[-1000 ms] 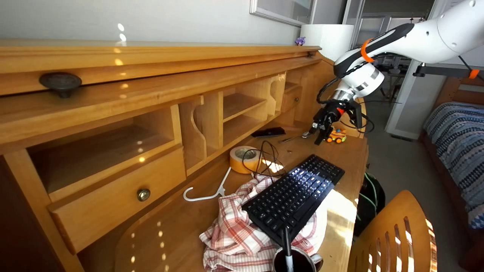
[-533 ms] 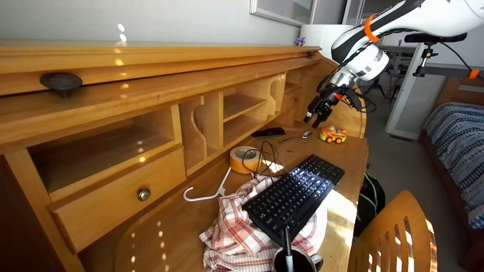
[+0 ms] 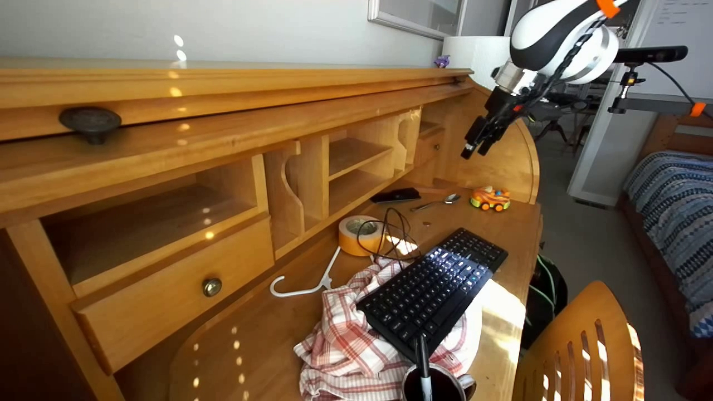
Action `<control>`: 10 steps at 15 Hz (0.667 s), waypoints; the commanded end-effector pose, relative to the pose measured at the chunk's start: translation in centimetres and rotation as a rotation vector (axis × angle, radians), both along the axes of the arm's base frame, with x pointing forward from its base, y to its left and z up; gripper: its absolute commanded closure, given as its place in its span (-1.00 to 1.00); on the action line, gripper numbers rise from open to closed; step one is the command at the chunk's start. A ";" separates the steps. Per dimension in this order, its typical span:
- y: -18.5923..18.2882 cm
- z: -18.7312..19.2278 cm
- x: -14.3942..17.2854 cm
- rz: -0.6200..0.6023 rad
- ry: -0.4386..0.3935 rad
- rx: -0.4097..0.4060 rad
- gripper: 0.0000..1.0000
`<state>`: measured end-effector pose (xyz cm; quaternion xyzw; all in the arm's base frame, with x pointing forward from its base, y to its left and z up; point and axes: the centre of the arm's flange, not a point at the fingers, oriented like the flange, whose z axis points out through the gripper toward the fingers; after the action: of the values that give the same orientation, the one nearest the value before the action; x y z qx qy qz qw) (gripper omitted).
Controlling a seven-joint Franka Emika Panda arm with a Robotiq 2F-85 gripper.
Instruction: Move the keyboard to the bottom
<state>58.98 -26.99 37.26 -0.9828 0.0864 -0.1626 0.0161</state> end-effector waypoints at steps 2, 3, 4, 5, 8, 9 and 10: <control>5.4 5.7 -7.0 0.010 0.174 -0.181 -1.00; 6.0 6.7 -7.9 0.029 0.211 -0.208 -1.00; 6.6 7.5 -8.6 0.038 0.252 -0.202 -1.00; 7.4 8.5 -9.0 0.035 0.269 -0.175 -1.00; 11.4 13.1 -10.3 0.011 0.358 -0.082 -1.00; 13.2 15.0 -11.0 0.009 0.386 -0.031 -1.00; 14.9 16.9 -11.8 0.029 0.386 0.013 -1.00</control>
<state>50.26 -16.27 49.06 -0.9965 0.0628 0.0104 -0.0535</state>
